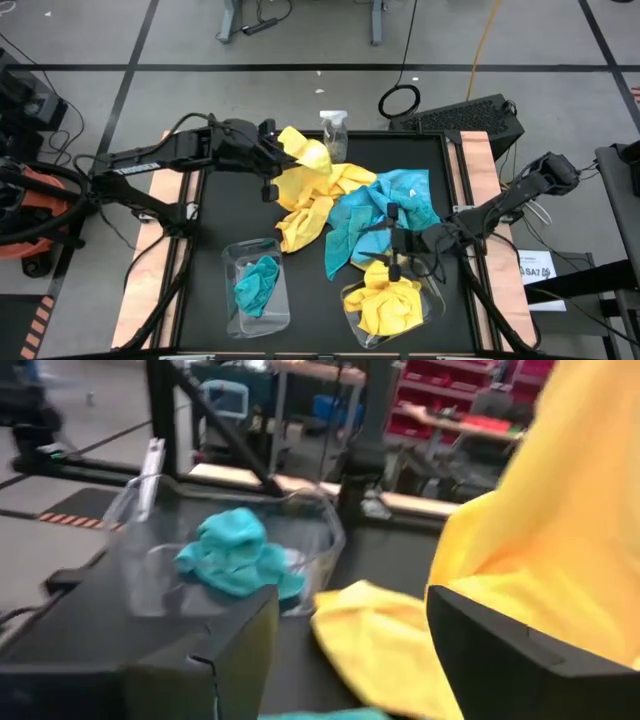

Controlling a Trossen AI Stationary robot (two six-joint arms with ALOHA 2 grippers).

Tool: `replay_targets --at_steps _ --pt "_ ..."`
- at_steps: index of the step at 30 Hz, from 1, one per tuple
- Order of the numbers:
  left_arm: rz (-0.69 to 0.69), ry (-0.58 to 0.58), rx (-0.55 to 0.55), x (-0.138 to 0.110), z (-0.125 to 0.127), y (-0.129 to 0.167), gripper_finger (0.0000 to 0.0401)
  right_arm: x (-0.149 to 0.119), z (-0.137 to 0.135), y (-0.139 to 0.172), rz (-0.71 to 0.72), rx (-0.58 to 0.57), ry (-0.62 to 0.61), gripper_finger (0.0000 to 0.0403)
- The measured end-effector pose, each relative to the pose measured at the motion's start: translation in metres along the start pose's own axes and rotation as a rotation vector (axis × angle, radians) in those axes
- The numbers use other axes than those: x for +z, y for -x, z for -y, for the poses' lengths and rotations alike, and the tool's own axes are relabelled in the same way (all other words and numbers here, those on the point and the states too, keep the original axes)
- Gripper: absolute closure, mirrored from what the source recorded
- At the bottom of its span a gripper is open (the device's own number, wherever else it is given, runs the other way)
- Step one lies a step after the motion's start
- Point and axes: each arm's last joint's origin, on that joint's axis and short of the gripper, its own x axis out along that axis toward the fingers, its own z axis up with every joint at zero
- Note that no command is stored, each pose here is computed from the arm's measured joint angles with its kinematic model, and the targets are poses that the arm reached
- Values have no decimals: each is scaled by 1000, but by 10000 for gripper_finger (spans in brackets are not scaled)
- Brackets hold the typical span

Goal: Sort microfiber towel by color & place in baskets
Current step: Put the yellow microfiber towel into the right transparent bin

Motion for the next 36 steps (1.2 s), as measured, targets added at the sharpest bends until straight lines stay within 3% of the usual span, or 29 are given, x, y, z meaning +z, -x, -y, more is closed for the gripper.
replay_targets --at_steps 11,22,28,36 --pt "226 -88 -32 32 13 15 401 -5 23 -39 140 -152 -8 85" --pt "392 -141 -145 49 35 2 401 -11 46 -60 253 -214 -20 80" --pt "450 -165 -227 54 45 -12 401 -12 54 -72 292 -178 -43 80" --pt "437 -205 -238 53 52 -32 401 7 49 -96 332 -9 -14 80"
